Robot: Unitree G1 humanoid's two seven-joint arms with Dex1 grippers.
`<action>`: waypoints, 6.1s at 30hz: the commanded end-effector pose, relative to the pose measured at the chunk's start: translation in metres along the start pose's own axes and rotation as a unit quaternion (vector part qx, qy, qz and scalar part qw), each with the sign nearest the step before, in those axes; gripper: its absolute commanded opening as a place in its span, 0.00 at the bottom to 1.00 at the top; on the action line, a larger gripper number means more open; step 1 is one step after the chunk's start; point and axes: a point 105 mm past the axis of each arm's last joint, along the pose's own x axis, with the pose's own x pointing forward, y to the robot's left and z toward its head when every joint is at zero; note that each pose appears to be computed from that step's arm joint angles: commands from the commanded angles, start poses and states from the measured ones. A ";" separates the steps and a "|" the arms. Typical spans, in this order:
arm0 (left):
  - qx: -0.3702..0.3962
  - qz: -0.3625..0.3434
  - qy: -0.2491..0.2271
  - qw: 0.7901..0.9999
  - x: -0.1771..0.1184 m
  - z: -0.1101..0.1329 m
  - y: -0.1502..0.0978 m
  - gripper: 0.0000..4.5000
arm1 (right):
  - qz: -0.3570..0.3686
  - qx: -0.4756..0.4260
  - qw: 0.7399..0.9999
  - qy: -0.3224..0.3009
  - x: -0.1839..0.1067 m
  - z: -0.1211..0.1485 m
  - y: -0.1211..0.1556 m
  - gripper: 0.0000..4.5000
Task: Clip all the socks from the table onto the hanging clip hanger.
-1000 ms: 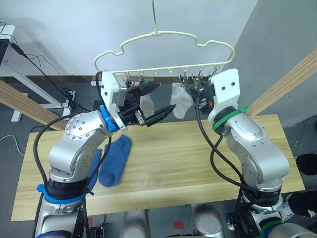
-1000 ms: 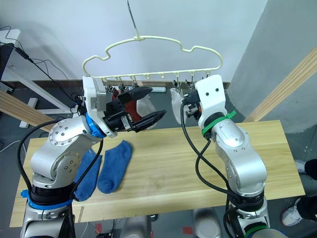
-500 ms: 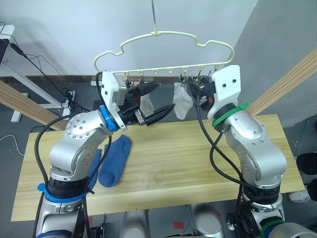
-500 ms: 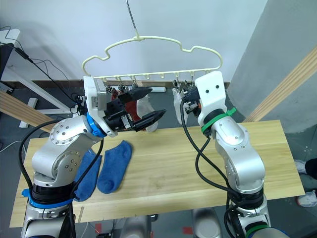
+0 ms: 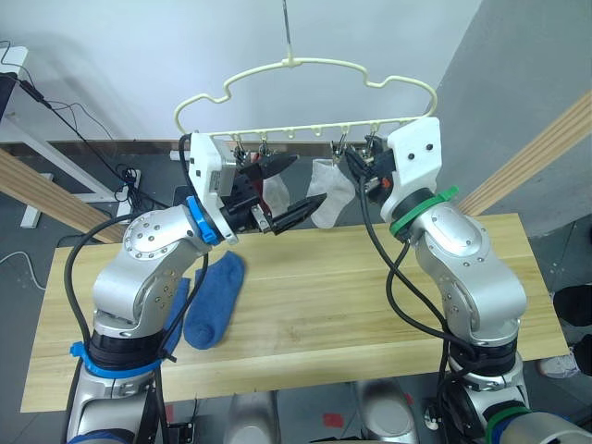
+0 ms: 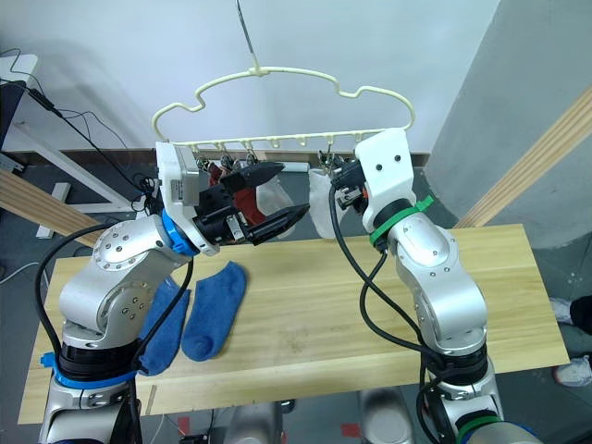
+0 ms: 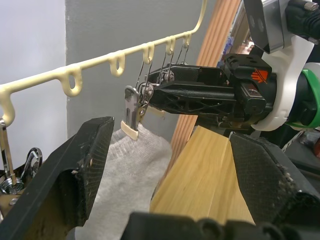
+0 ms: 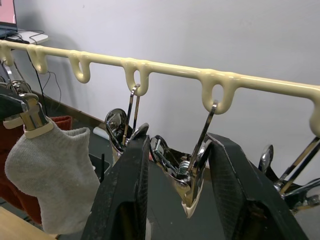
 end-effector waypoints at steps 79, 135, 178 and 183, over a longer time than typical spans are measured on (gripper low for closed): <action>-0.222 0.436 0.356 0.796 -0.164 -0.200 -0.029 1.00 | 0.030 0.017 0.999 -0.025 -0.001 0.007 0.014 0.00; -0.061 0.124 0.018 0.990 0.032 -0.092 -0.023 0.01 | 0.008 0.015 1.000 -0.021 -0.003 0.009 0.004 0.00; -0.120 0.130 -0.025 0.984 0.041 -0.075 -0.027 0.00 | 0.018 0.027 0.999 -0.011 -0.006 0.004 0.009 0.41; -0.114 0.134 -0.025 0.984 0.041 -0.074 -0.025 0.00 | 0.032 0.027 0.999 -0.011 -0.009 0.003 0.011 0.63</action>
